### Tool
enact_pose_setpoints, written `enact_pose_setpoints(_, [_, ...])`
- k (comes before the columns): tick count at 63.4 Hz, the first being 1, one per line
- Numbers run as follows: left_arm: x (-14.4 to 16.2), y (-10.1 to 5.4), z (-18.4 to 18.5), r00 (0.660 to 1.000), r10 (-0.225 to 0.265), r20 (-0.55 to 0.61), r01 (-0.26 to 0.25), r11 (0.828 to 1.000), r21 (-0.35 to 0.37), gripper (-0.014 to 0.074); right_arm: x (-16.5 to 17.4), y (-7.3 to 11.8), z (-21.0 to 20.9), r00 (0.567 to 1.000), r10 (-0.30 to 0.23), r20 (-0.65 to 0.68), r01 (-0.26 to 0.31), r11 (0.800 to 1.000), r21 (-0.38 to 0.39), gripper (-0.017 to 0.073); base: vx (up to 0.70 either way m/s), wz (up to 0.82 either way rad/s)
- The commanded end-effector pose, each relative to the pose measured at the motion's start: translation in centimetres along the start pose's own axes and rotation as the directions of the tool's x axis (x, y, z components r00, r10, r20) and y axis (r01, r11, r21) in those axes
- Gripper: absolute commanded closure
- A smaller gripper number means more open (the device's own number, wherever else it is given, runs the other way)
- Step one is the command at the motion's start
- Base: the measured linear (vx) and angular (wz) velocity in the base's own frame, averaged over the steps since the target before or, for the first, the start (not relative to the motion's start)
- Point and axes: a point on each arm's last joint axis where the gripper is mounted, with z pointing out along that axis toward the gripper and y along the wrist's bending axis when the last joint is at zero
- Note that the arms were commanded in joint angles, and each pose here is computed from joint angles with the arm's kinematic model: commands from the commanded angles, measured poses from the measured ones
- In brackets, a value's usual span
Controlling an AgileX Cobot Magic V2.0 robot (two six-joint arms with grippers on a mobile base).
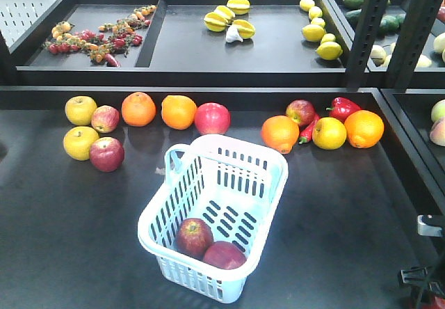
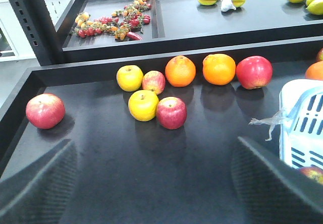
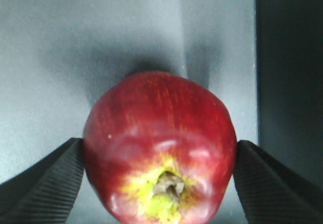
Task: Pick three apples into basket with both arms
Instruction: 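Close the right gripper on the dark red apple and lift it, then swing the held apple over the basket with the right gripper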
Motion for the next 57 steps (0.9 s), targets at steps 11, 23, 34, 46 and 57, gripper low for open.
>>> enact_pose_setpoints(11, [-1.3, 0.0, -0.3, 0.997, -0.003, 0.082, 0.002, 1.0, 0.009, 0.0004, -1.4, -0.8, -6.1, 0.984, 0.029, 0.173, -0.034, 0.999, 0.021, 0.0254, 0.0, 0.0])
enact_pose_setpoints(23, [-1.3, 0.0, -0.3, 0.997, -0.003, 0.082, 0.002, 1.0, 0.009, 0.0004, -0.2, -0.5, -10.5, 0.944, 0.1, 0.315, -0.088, 0.995, -0.052, 0.0254, 0.0, 0.0])
enact_pose_setpoints(34, [-1.3, 0.0, -0.3, 0.997, -0.003, 0.082, 0.002, 1.0, 0.009, 0.0004, 1.9, 0.7, -14.4, 0.904, 0.078, 0.421, -0.006, 0.985, -0.17, 0.0254, 0.0, 0.0])
enact_pose_setpoints(46, [-1.3, 0.0, -0.3, 0.997, -0.003, 0.082, 0.002, 1.0, 0.009, 0.0004, 3.9, 3.8, -17.8, 0.834, -0.016, 0.551, 0.223, 0.924, -0.311, 0.0254, 0.0, 0.0])
enact_pose_setpoints(57, [-1.3, 0.0, -0.3, 0.997, -0.003, 0.082, 0.002, 1.0, 0.009, 0.0004, 5.0, 7.2, -19.4, 0.786, -0.065, 0.614, 0.379, 0.836, -0.396, 0.0254, 0.0, 0.0])
